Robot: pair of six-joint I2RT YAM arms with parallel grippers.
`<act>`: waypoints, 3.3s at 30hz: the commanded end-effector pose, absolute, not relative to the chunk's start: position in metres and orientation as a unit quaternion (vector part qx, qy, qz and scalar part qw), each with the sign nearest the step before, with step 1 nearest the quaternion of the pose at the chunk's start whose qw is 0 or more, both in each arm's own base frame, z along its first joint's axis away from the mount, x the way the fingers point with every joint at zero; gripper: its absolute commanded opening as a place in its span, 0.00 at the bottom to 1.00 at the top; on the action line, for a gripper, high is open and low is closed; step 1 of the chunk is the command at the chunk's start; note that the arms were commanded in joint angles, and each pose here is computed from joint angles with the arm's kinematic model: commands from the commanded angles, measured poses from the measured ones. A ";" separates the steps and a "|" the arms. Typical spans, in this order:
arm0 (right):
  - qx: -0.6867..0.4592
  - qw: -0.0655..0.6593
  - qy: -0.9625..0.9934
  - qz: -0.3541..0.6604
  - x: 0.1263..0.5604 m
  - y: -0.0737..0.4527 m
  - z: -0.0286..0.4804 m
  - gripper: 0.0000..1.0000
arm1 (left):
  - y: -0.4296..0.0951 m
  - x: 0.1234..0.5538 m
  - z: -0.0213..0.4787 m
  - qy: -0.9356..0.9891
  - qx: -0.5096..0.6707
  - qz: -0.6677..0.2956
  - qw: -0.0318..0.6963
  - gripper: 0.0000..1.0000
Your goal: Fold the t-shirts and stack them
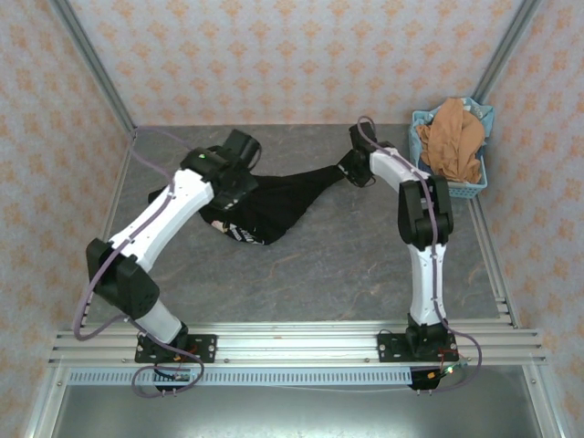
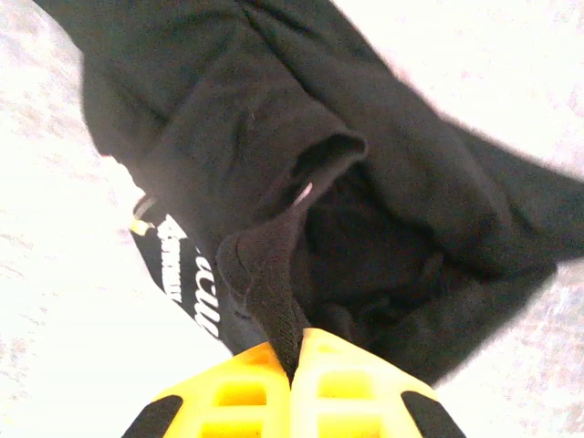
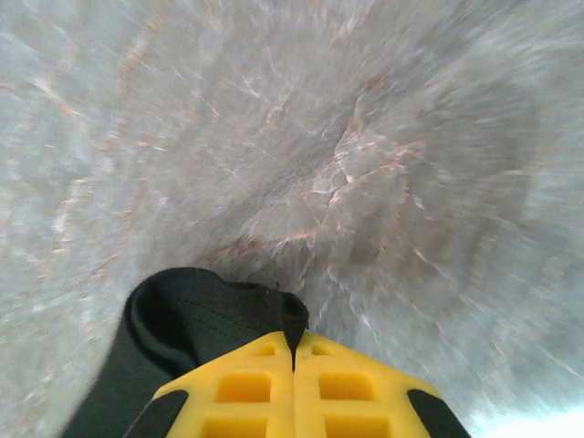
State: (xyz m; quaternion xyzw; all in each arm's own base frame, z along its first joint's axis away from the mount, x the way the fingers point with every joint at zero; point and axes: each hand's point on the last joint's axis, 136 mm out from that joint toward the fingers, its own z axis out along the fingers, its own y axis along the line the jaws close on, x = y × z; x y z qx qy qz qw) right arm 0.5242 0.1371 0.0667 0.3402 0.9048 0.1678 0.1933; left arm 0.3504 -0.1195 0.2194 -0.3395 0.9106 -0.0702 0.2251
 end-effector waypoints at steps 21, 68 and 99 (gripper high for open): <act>0.352 0.407 0.828 0.159 0.476 0.051 0.366 0.00 | -0.030 0.398 0.409 0.842 -0.305 -0.099 0.435 0.00; 0.357 0.162 0.918 0.061 0.333 0.045 0.123 0.00 | -0.055 0.207 0.090 0.907 -0.411 -0.059 0.074 0.70; 0.339 0.197 0.919 0.048 0.327 0.033 0.186 0.00 | -0.006 0.243 0.239 0.851 -0.429 0.002 0.302 0.00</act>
